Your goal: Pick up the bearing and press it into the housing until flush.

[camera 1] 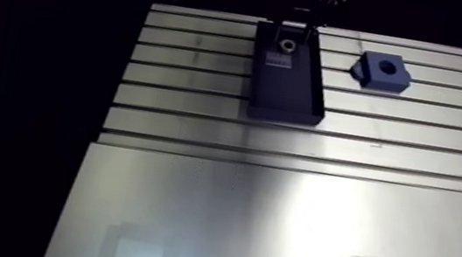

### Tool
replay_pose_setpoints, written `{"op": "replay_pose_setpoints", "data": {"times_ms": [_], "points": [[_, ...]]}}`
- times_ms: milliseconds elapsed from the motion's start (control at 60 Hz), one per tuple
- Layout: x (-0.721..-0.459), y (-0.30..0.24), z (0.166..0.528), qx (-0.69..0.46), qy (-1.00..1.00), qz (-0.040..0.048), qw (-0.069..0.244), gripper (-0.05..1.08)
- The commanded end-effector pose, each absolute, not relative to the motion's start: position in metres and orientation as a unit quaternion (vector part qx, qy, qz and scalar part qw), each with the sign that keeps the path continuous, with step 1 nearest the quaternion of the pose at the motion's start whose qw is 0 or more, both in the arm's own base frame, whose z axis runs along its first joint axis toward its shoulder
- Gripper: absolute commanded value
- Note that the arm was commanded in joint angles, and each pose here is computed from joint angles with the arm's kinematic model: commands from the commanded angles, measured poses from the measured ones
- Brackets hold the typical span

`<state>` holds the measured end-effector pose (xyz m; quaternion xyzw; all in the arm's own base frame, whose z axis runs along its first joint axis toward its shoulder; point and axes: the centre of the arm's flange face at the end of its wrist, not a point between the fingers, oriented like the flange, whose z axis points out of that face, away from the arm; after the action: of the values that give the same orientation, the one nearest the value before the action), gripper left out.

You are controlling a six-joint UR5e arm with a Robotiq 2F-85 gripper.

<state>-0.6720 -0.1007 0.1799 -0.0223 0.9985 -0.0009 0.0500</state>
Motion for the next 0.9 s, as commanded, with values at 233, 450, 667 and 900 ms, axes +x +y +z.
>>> {"op": "replay_pose_setpoints", "data": {"times_ms": [233,450,667,900], "points": [[-0.6718,-0.1008,0.1755,-0.022,0.998,-0.0002,0.053,0.39],[-0.6708,-0.1009,0.1743,-0.022,0.998,-0.0003,0.054,0.39],[-0.6702,-0.1007,0.1735,-0.022,0.998,0.0004,0.055,0.42],[-0.6687,-0.1008,0.1717,-0.022,0.998,0.0002,0.057,0.42]]}}
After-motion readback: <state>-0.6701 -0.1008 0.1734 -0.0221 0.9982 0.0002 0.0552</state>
